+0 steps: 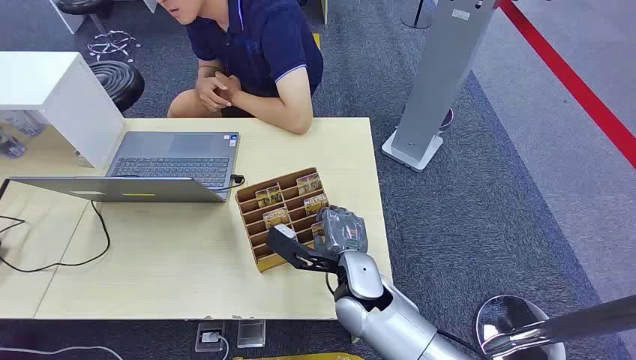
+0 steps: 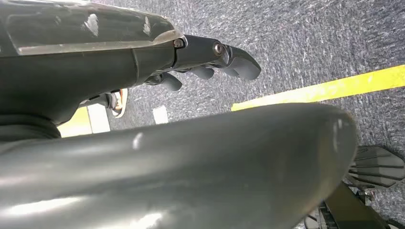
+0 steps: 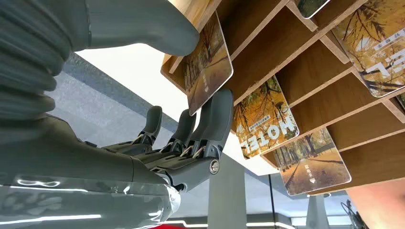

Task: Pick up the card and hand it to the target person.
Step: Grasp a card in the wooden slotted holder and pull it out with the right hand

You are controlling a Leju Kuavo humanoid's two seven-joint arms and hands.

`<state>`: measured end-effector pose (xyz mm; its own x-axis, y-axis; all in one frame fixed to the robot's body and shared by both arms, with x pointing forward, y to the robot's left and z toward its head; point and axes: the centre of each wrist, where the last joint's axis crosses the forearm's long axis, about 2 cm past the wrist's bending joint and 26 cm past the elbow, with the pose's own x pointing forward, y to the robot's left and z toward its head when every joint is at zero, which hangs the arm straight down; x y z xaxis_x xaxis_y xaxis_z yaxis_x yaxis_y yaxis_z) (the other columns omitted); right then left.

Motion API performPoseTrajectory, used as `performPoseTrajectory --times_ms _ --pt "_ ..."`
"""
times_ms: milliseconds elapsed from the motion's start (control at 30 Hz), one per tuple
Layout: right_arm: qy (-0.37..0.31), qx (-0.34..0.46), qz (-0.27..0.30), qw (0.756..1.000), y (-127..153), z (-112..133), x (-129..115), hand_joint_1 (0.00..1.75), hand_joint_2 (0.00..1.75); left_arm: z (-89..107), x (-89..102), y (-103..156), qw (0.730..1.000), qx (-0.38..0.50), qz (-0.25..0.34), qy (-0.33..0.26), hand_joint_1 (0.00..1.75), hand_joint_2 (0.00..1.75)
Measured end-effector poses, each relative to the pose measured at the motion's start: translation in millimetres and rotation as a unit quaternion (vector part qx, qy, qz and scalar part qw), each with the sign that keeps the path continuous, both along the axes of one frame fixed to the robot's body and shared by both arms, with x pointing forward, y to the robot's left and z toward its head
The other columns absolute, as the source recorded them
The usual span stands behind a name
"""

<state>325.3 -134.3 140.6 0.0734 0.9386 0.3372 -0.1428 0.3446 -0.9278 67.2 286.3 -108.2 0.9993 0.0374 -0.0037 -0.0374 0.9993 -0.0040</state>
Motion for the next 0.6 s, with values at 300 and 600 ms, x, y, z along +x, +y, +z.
performPoseTrajectory --times_ms 300,600 --pt "0.001 0.001 0.004 1.000 0.0 -0.2 -0.1 0.82 1.75 0.0 0.0 0.0 1.000 -0.001 0.005 0.000 0.00 0.00" --pt "0.001 0.004 0.010 1.000 0.8 -0.1 -0.2 1.03 1.75 0.0 0.0 0.2 1.000 0.004 0.010 0.001 0.00 0.00"
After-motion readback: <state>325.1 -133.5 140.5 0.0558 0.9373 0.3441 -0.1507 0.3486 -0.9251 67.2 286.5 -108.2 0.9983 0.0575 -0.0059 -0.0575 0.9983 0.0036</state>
